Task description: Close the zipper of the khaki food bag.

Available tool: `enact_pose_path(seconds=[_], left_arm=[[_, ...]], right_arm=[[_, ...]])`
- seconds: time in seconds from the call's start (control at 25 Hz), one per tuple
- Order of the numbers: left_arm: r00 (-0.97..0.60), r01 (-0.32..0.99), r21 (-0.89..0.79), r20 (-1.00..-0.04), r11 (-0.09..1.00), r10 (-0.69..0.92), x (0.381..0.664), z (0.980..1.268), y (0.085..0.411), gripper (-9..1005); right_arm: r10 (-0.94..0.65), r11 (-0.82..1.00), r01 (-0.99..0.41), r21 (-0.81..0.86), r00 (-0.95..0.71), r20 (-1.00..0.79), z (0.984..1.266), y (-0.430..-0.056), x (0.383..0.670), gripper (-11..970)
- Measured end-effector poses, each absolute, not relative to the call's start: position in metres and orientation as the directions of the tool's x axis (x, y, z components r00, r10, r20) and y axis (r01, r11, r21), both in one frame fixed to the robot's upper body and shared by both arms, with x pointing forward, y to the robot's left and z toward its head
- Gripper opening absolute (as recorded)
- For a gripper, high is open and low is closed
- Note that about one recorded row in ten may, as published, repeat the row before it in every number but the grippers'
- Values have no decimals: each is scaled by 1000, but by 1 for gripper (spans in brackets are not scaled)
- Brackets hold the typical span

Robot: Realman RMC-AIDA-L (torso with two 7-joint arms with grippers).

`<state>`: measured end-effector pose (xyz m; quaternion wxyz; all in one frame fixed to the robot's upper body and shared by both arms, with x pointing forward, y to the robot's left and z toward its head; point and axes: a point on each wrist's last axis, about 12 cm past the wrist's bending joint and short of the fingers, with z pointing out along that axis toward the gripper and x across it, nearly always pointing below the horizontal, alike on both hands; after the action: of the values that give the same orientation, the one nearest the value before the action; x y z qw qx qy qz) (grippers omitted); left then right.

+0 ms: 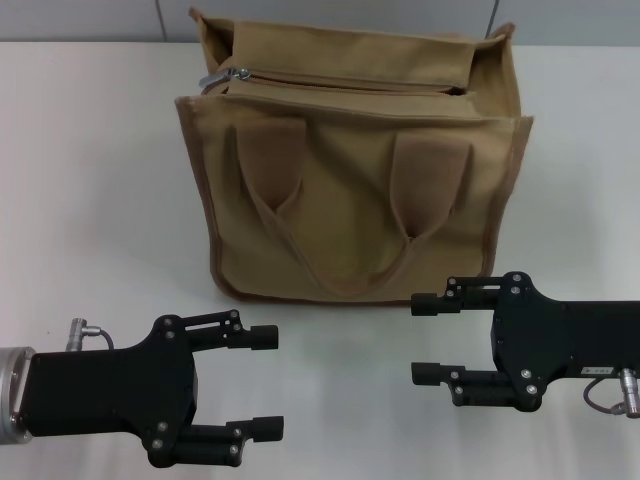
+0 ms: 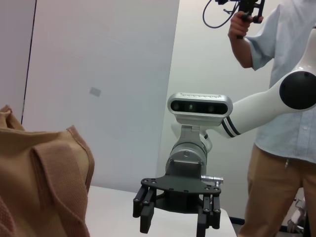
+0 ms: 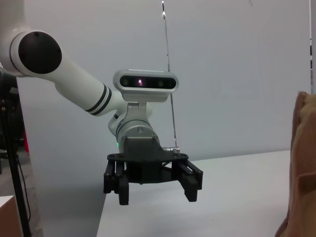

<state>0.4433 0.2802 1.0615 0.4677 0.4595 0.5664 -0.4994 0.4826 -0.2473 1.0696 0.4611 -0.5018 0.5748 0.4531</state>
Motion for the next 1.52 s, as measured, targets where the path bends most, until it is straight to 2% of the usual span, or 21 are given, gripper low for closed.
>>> enact_pose_path(seconds=[0.44, 0.56, 0.64, 0.68, 0.72, 0.76, 0.8, 0.88, 1.04, 1.08, 1.2, 1.32, 1.52], left_arm=[[-146, 986, -142, -988, 84, 50, 441, 1060, 281, 772], [-130, 985, -122, -990, 121, 59, 444, 1061, 286, 771], [-111, 969, -90, -991, 232, 79, 449, 1062, 300, 770], [-96, 935, -70, -994, 347, 58, 453, 1064, 315, 770], [-96, 935, -70, -994, 347, 58, 453, 1064, 315, 770], [-89, 916, -65, -995, 396, 42, 455, 1065, 320, 770], [-65, 868, -60, -998, 493, -7, 458, 1068, 331, 769], [-35, 808, -62, -998, 586, -58, 462, 1071, 338, 769], [-17, 714, -81, -995, 696, -98, 479, 1071, 345, 768], [-32, 694, -75, -997, 716, -72, 492, 1071, 343, 768], [-46, 700, -60, -998, 712, -40, 507, 1072, 336, 767], [-57, 749, -35, -998, 662, 12, 533, 1080, 316, 767], [-54, 787, 5, -996, 617, 77, 556, 1086, 294, 767]], right_arm=[[-145, 82, -995, 65, -77, -987, 1069, -246, 480, 628], [-138, 79, -994, 72, -83, -987, 1068, -245, 479, 628], [-134, 78, -994, 78, -88, -987, 1067, -245, 478, 628], [-129, 73, -994, 85, -94, -987, 1067, -244, 477, 628], [-129, 73, -994, 85, -94, -987, 1067, -244, 477, 628], [-126, 70, -994, 88, -97, -987, 1067, -244, 477, 628], [-124, 66, -994, 91, -98, -987, 1067, -243, 477, 628], [-119, 61, -994, 92, -99, -988, 1067, -242, 477, 628], [-66, 47, -996, 78, -81, -995, 1066, -238, 471, 628], [-42, 51, -997, 64, -67, -997, 1066, -238, 470, 628], [-20, 63, -997, 50, -52, -998, 1065, -238, 469, 628], [-12, 67, -996, 55, -56, -998, 1065, -237, 469, 628], [9, 85, -994, 67, -66, -998, 1061, -238, 464, 629]])
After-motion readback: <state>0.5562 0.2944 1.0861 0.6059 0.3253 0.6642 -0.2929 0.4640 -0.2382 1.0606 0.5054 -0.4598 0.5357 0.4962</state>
